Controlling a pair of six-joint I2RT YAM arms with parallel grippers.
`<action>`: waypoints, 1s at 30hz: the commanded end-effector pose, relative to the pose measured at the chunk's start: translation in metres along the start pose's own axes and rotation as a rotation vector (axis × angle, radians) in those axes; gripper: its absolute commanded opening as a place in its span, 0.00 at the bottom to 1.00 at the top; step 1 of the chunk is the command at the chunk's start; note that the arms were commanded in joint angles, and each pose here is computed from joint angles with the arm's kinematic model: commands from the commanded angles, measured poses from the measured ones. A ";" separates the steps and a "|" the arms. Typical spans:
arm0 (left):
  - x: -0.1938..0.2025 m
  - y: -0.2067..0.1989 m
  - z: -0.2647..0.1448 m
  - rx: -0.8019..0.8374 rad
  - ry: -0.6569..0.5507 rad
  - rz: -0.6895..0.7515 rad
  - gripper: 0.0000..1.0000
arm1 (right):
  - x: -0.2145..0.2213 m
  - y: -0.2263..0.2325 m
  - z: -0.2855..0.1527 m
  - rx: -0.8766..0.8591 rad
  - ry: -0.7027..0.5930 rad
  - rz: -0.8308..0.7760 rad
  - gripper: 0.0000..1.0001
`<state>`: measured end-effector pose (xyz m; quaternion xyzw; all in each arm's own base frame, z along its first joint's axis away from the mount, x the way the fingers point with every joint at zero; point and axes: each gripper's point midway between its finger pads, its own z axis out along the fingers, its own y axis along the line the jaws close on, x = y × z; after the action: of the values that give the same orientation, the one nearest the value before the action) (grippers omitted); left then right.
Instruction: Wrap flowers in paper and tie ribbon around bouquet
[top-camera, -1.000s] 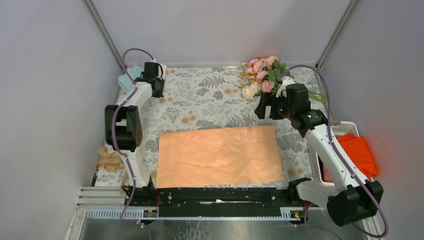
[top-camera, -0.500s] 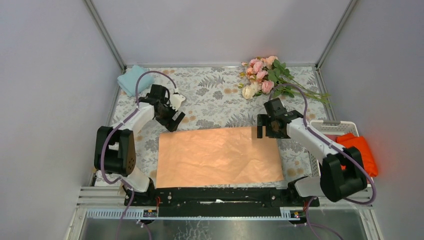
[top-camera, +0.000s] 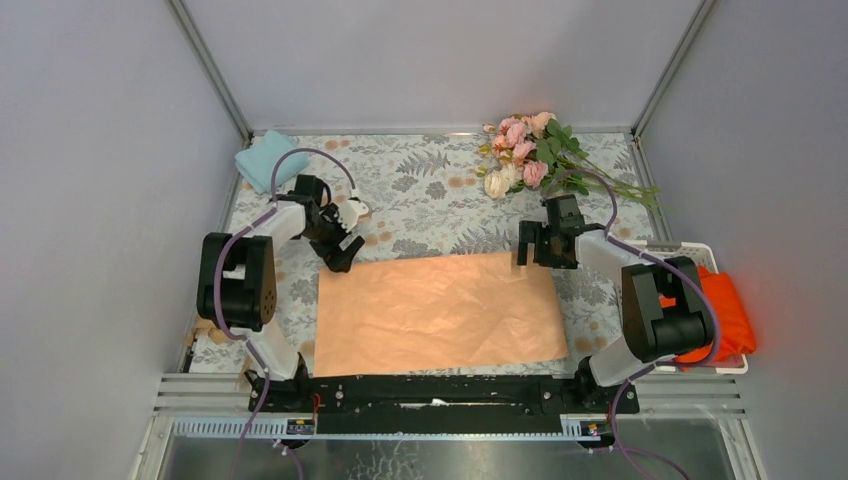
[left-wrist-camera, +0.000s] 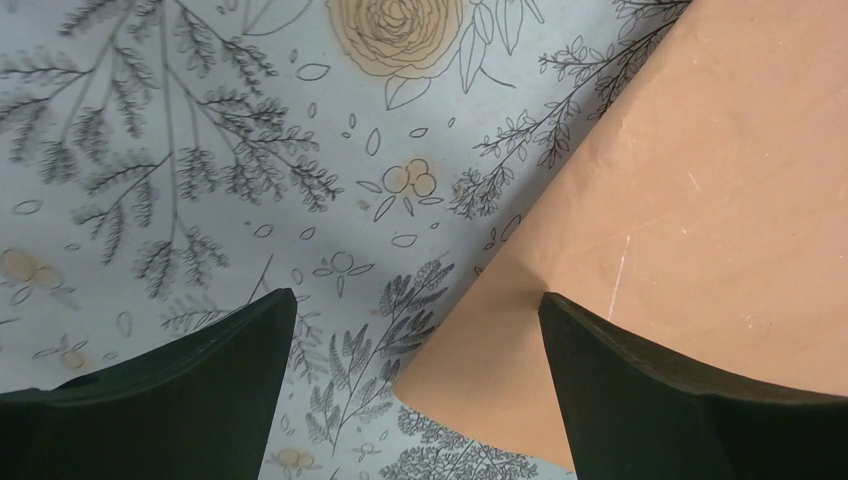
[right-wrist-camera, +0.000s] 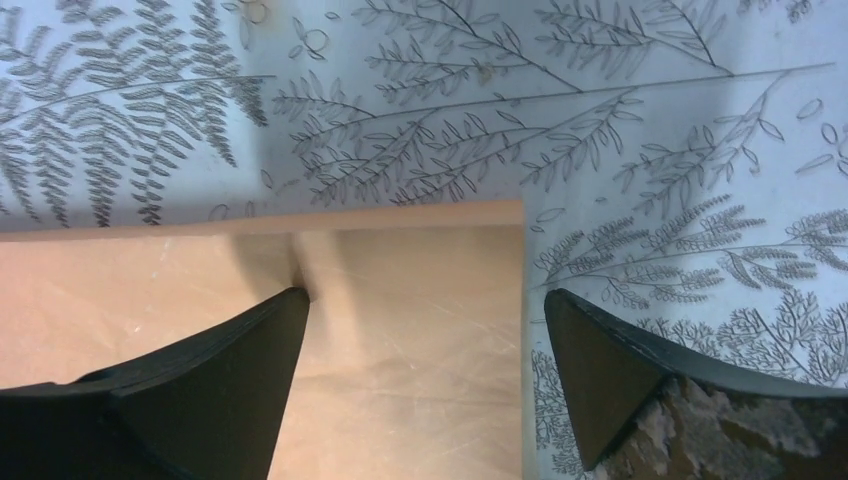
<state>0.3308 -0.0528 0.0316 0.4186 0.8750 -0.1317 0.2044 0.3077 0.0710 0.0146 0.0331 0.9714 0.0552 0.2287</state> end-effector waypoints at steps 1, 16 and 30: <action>-0.006 -0.007 0.008 0.043 -0.013 0.039 0.99 | -0.015 0.020 0.008 -0.132 -0.071 -0.049 0.92; -0.110 -0.079 0.033 0.185 -0.143 0.311 0.99 | -0.056 0.070 -0.017 -0.397 -0.132 -0.194 0.00; -0.214 -0.115 0.092 0.340 -0.292 0.431 0.99 | -0.077 0.086 -0.054 -0.488 -0.266 -0.318 0.00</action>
<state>0.3860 -0.2774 0.0528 0.5826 0.7242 -0.2575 0.2642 0.3473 0.1415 0.0825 -0.1337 0.9063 0.2420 0.3196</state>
